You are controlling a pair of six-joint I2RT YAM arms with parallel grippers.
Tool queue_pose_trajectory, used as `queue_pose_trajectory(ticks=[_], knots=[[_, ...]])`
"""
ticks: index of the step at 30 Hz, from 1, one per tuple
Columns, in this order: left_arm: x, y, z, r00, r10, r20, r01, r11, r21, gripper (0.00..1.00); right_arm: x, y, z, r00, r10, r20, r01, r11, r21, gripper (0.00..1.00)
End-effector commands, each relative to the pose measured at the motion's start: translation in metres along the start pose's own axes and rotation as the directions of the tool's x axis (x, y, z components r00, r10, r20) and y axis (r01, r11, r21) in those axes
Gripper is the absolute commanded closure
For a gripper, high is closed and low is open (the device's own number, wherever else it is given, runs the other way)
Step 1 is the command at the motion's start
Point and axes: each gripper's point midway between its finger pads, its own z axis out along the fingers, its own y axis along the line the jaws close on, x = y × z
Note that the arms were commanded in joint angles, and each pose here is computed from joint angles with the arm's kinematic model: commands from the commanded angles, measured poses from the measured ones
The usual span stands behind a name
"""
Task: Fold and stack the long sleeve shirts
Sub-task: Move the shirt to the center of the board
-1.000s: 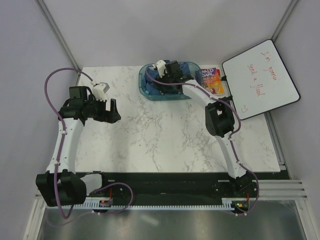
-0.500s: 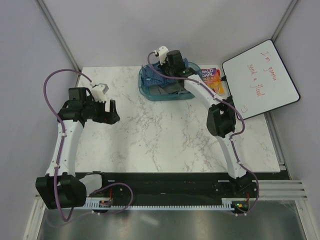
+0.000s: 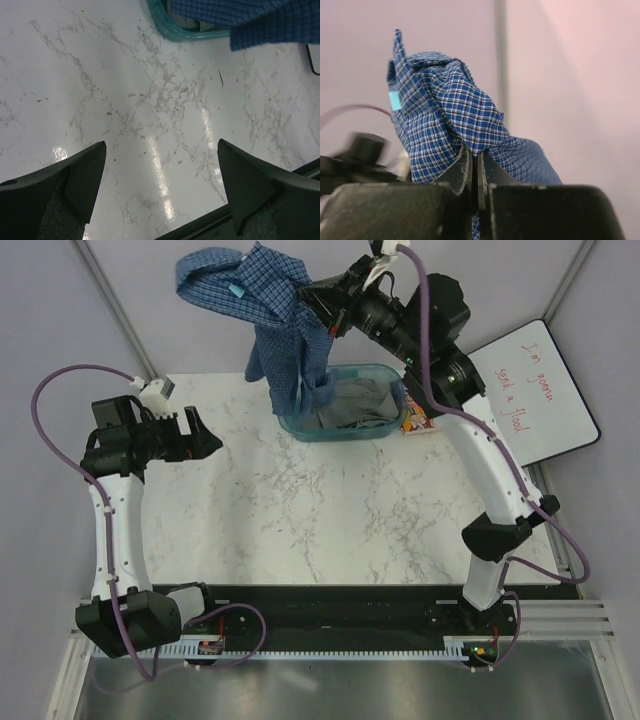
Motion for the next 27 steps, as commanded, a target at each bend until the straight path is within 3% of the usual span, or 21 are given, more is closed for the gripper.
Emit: queue_pose_trajectory(ticks=[1, 4, 7, 10, 12, 13, 14, 15, 16, 17, 18, 19, 20, 21, 22, 23, 25, 26, 27], knots=[[-0.027, -0.016, -0.021, 0.993, -0.052, 0.103, 0.046, 0.997, 0.059, 0.01, -0.109, 0.085, -0.022, 0.939, 0.202, 0.279, -0.138, 0.963, -0.232, 1.00], [-0.030, -0.017, -0.026, 0.990, -0.050, 0.132, 0.043, 0.998, 0.056, 0.01, -0.156, 0.116, -0.034, 0.865, 0.259, 0.429, -0.139, 0.947, -0.291, 1.00], [-0.030, -0.016, -0.028, 0.988, -0.053, 0.147, 0.047, 0.998, 0.047, 0.01, -0.169, 0.128, -0.038, 0.811, 0.302, 0.502, -0.167, 0.941, -0.295, 1.00], [-0.025, -0.012, -0.029, 0.988, -0.048, 0.148, 0.044, 0.999, 0.027, 0.01, -0.135, 0.114, -0.031, 0.852, 0.318, 0.417, -0.239, 0.943, -0.231, 1.00], [-0.020, -0.009, -0.029, 0.990, -0.017, 0.143, 0.014, 1.000, 0.021, 0.01, -0.089, 0.073, -0.042, 0.894, 0.319, 0.315, -0.294, 0.947, -0.127, 1.00], [-0.012, -0.008, -0.026, 0.992, -0.013, 0.128, 0.009, 1.000, 0.025, 0.01, -0.071, 0.053, -0.053, 0.886, 0.368, 0.284, -0.361, 0.929, -0.078, 1.00], [-0.009, -0.009, -0.026, 0.992, 0.006, 0.125, -0.010, 0.999, 0.032, 0.01, -0.053, 0.006, -0.074, 0.895, 0.344, 0.283, -0.370, 0.928, 0.041, 1.00], [-0.001, -0.009, -0.023, 0.992, 0.062, 0.109, -0.068, 0.996, 0.053, 0.01, -0.002, -0.012, -0.110, 0.911, 0.362, 0.197, -0.393, 0.908, 0.146, 0.91], [0.003, -0.011, -0.022, 0.991, 0.091, 0.102, -0.099, 0.993, 0.070, 0.01, 0.023, -0.046, -0.142, 0.931, 0.327, 0.160, -0.360, 0.893, 0.270, 0.78], [0.012, -0.014, -0.022, 0.990, 0.115, 0.077, -0.122, 0.988, 0.096, 0.01, 0.099, -0.063, -0.176, 0.930, 0.366, 0.022, -0.346, 0.854, 0.388, 0.64], [0.019, -0.018, -0.021, 0.975, 0.207, 0.075, -0.216, 0.967, 0.138, 0.01, 0.113, -0.053, -0.225, 0.936, 0.349, -0.054, -0.289, 0.846, 0.448, 0.36], [0.025, -0.018, -0.020, 0.968, 0.243, 0.062, -0.250, 0.957, 0.146, 0.01, 0.138, -0.064, -0.263, 0.946, 0.291, -0.145, -0.177, 0.835, 0.521, 0.26], [0.031, -0.022, -0.018, 0.957, 0.284, 0.048, -0.289, 0.942, 0.169, 0.01, 0.183, -0.058, -0.321, 0.911, 0.315, -0.268, -0.096, 0.791, 0.604, 0.20], [0.046, -0.023, -0.016, 0.934, 0.358, 0.010, -0.353, 0.915, 0.195, 0.01, 0.196, -0.058, -0.349, 0.898, 0.306, -0.315, -0.035, 0.766, 0.642, 0.12], [0.055, -0.026, -0.014, 0.916, 0.400, -0.017, -0.387, 0.897, 0.213, 0.01, 0.204, -0.057, -0.370, 0.886, 0.262, -0.383, 0.051, 0.766, 0.641, 0.10], [0.068, -0.040, -0.007, 0.875, 0.483, -0.037, -0.455, 0.846, 0.278, 0.01, 0.197, -0.049, -0.384, 0.902, 0.246, -0.355, 0.053, 0.752, 0.657, 0.09], [0.106, -0.045, 0.002, 0.824, 0.547, -0.149, -0.480, 0.813, 0.329, 0.02, 0.186, -0.042, -0.378, 0.912, 0.185, -0.365, 0.076, 0.799, 0.596, 0.05], [0.126, -0.066, 0.008, 0.762, 0.626, -0.163, -0.524, 0.745, 0.414, 0.03, 0.187, -0.043, -0.369, 0.893, 0.189, -0.408, 0.084, 0.820, 0.566, 0.02], [0.148, -0.063, 0.013, 0.727, 0.651, -0.221, -0.526, 0.733, 0.431, 0.03, 0.193, -0.047, -0.365, 0.876, 0.204, -0.437, 0.091, 0.819, 0.566, 0.02]])
